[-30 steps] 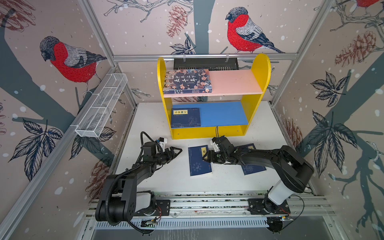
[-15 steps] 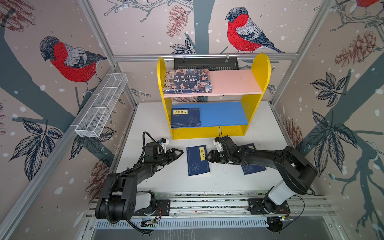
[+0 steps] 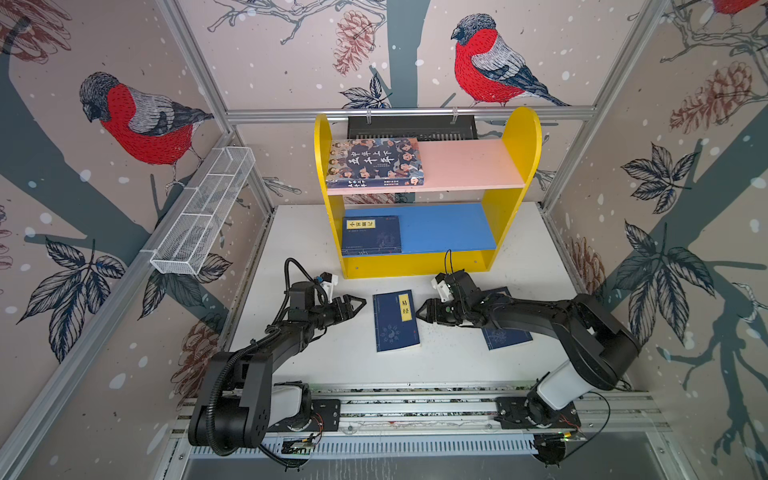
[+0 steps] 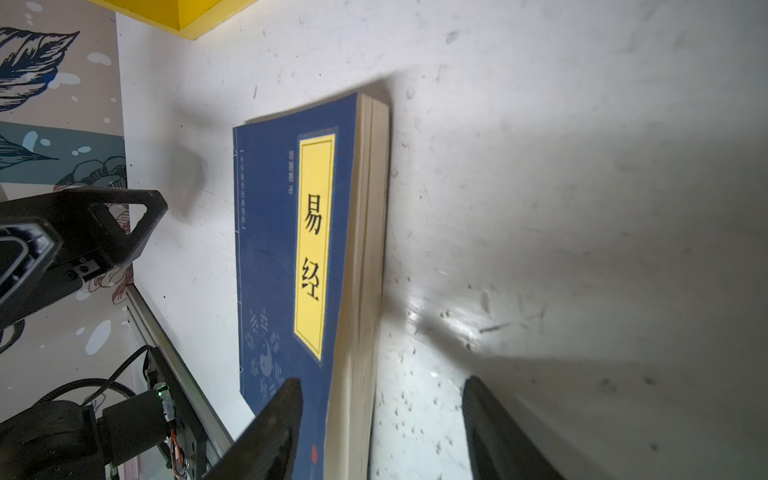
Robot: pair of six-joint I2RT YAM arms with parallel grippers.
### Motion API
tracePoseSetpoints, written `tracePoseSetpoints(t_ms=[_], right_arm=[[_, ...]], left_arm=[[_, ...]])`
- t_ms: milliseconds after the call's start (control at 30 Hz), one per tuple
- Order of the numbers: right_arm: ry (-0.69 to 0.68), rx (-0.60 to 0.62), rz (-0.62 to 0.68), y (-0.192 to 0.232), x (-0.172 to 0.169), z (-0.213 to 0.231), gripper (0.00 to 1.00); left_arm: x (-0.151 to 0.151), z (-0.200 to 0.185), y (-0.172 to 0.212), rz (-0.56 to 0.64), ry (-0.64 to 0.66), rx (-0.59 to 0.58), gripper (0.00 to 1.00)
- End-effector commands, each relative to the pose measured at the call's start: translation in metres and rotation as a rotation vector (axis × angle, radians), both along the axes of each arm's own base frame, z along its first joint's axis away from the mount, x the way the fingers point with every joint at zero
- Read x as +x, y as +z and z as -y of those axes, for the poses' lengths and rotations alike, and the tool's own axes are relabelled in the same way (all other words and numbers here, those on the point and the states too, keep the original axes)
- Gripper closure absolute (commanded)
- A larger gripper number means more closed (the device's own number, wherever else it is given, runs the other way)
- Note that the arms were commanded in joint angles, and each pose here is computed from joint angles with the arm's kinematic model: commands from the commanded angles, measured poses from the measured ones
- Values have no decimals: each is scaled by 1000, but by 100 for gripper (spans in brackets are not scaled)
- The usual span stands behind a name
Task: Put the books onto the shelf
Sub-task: 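Lower both grippers to the paperback and grip its edge with the right gripper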
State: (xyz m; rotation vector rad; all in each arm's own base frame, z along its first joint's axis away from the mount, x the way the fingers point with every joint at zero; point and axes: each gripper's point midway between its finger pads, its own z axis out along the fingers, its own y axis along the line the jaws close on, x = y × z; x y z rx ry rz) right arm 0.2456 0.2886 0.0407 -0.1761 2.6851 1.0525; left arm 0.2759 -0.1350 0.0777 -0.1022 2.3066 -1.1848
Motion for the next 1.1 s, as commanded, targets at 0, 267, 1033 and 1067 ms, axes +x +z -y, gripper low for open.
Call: tracePoseSetpoints(t_ms=[0,267,1033,1067], right_arm=[[29,26,23,4,2,-5,37],[70,32,-18,-5,-4,-10,38],[124,113,-125,-27,-31,-36,45],[120,114,-126,-28,-30,-37,46]], left_arm=[[-4,-1,-7,-9,-15,31,26],[-9,4,-17,-48,-26,-1,26],[-38,59,-37,-136,-258,-50,29],[-38,60,-37,-140,-262,-53,29]])
